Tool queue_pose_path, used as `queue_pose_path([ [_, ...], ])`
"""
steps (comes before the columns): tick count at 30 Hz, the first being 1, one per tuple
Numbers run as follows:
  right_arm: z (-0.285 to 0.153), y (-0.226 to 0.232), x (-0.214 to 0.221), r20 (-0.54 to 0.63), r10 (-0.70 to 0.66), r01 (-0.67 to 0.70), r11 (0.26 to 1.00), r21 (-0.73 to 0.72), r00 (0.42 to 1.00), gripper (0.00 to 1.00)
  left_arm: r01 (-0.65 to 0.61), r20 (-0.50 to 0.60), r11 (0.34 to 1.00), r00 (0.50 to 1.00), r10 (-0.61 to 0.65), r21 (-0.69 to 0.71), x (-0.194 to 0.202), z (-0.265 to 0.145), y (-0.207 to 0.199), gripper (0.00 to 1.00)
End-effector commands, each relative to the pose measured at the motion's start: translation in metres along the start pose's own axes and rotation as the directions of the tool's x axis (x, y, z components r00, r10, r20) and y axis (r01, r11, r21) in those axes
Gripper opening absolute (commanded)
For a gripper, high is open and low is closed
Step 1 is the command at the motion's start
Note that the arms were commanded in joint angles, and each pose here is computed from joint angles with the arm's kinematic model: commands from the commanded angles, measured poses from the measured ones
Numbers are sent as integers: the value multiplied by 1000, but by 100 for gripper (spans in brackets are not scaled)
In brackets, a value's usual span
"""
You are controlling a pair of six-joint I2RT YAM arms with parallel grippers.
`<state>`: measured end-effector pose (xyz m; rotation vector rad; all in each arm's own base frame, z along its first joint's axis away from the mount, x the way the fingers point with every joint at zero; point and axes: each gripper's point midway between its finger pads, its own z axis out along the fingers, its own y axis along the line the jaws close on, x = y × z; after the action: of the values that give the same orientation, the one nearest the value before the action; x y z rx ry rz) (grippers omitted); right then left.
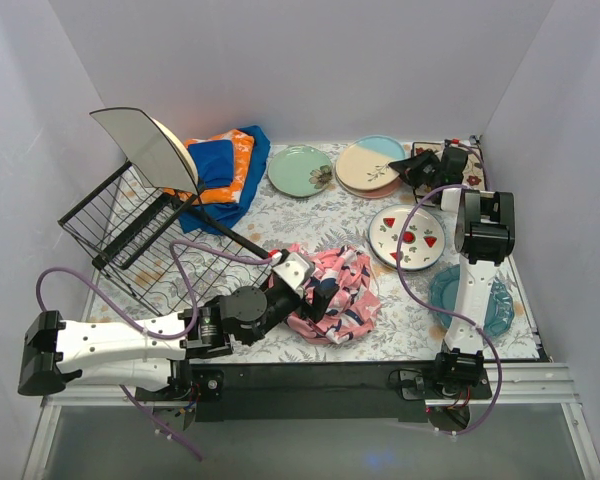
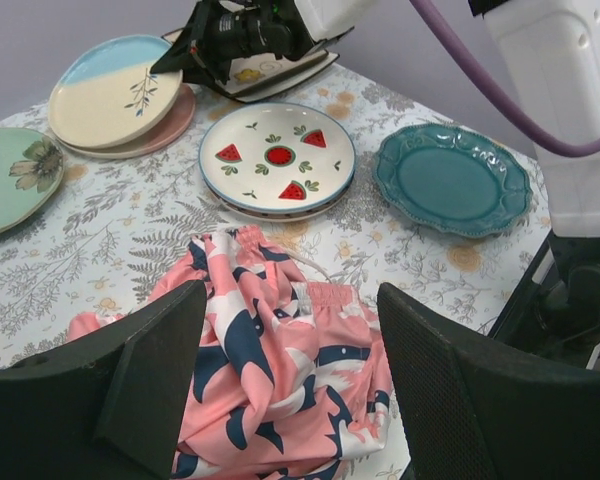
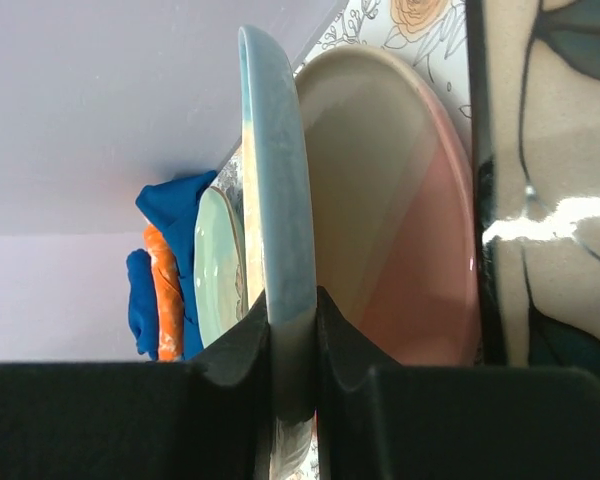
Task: Unload the plates from the dish rack
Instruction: Place the plate at the center of the board.
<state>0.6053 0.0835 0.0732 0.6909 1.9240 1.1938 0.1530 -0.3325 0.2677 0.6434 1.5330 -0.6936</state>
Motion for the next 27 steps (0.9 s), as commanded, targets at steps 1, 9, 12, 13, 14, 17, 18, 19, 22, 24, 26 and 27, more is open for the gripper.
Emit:
queue_pose_path([
  [1,3,52,-21,56,-106,112,988,-107,993,14,49,73,998,996,-46,-45,-18,-12,13,67],
  [9,-7,19,-15,-7,-179,178,977,115,984,39,50,82,999,996,-48,-23,-22,-14,10,67],
  [12,-7,13,-17,-21,-207,207,965,158,978,39,52,77,999,996,-51,-10,-22,-14,8,67],
  [13,-9,6,-16,-29,-204,205,960,190,979,39,52,77,999,996,-51,-9,-21,-14,8,67],
  [14,-10,3,-16,-32,-223,224,953,205,974,39,52,77,999,996,-51,-9,-21,-14,8,67],
  [17,-12,-2,-16,-43,-254,257,933,251,966,39,50,74,999,996,-50,-6,-21,-14,7,67],
  [18,-13,1,-18,-41,-266,267,929,258,963,39,53,75,999,996,-52,-4,-21,-14,7,67],
  [19,-14,0,-20,-35,-275,273,923,272,961,39,54,78,999,996,-54,-4,-22,-14,7,67],
  [22,-16,4,-21,-34,-310,305,904,300,950,38,50,73,999,996,-49,-8,-20,-14,7,67],
  [24,-18,8,-20,-37,-327,321,890,325,944,38,49,71,999,996,-48,-7,-20,-14,7,67],
  [26,-21,6,-19,-37,-317,308,879,364,948,38,49,69,999,996,-49,3,-20,-13,5,67],
  [27,-22,5,-14,-52,-309,305,872,383,950,39,49,69,999,996,-49,4,-21,-13,5,67],
])
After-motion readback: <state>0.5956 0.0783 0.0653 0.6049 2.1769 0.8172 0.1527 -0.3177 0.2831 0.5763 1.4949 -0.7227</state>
